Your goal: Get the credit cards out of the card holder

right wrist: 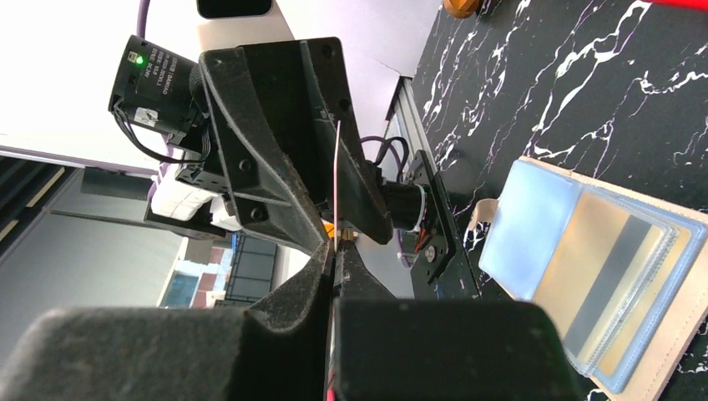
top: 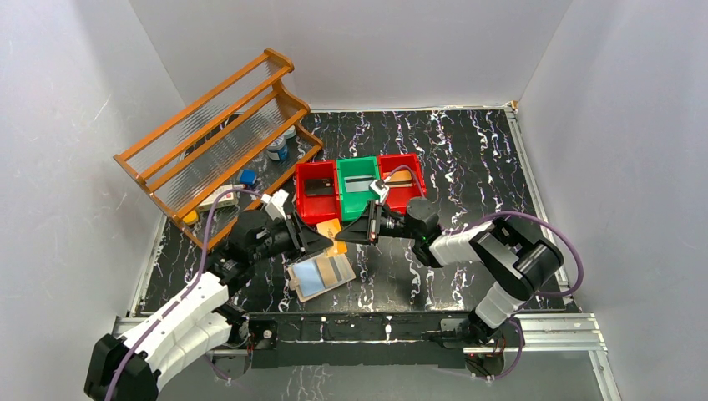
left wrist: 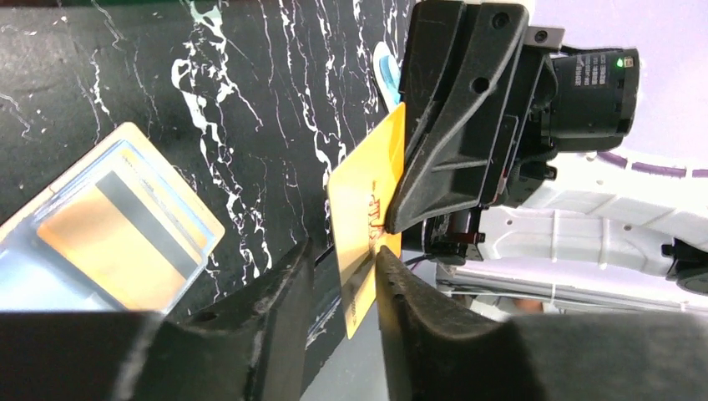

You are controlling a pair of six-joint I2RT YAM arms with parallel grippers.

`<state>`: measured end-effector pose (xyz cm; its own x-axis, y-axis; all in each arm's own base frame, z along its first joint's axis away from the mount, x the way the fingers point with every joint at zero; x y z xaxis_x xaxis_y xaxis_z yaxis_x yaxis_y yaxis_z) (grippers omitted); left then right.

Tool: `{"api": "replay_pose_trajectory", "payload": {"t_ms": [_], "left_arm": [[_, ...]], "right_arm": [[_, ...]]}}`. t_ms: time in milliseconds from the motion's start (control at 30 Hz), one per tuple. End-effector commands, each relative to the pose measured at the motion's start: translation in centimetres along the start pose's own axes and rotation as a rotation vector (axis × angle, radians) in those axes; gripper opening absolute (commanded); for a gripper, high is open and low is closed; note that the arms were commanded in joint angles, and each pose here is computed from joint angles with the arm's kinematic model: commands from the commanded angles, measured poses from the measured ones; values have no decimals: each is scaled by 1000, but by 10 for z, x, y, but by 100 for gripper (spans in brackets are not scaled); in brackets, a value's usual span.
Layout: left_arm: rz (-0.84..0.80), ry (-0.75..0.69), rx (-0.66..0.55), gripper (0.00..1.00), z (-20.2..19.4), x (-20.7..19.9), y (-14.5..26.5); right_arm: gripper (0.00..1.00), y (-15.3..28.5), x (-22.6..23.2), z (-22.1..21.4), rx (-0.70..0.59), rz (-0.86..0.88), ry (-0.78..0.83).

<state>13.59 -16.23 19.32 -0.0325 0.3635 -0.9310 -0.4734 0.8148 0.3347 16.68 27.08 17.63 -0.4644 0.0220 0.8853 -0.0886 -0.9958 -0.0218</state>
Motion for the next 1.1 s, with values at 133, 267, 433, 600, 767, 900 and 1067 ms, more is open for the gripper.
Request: {"api": "replay_pose_trajectory", "payload": {"t_ms": [133, 267, 433, 600, 767, 900, 1067], "left_arm": [[92, 10, -52, 69, 0, 7, 6], [163, 4, -89, 87, 2, 10, 11], [223, -23, -108, 98, 3, 11, 17], [243, -38, -116, 98, 4, 11, 20], [245, -40, -111, 98, 4, 12, 19], [252, -41, -110, 98, 3, 13, 20], [258, -41, -118, 98, 3, 13, 23]], "right_arm": [[3, 3, 10, 9, -46, -56, 104], [2, 10, 6, 16, -82, -187, 116], [2, 27, 4, 33, -167, -448, 194], [0, 52, 10, 55, -218, -750, 326], [0, 76, 22, 80, -290, -1016, 488], [0, 94, 24, 92, -334, -1198, 578], [0, 102, 20, 105, -267, -1306, 756]]}}
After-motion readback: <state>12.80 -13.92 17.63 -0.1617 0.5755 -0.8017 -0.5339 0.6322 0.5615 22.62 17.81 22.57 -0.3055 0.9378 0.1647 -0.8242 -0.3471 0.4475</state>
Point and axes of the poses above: each gripper's point midway between its finger pads, its own y axis back along the fingers, its own x axis along the line the jaws close on, z = x × y, the point moved 9 cm from there along y, back along the fingers, and after that the axes turned 13 degrees about y, right-handed, at the moved point
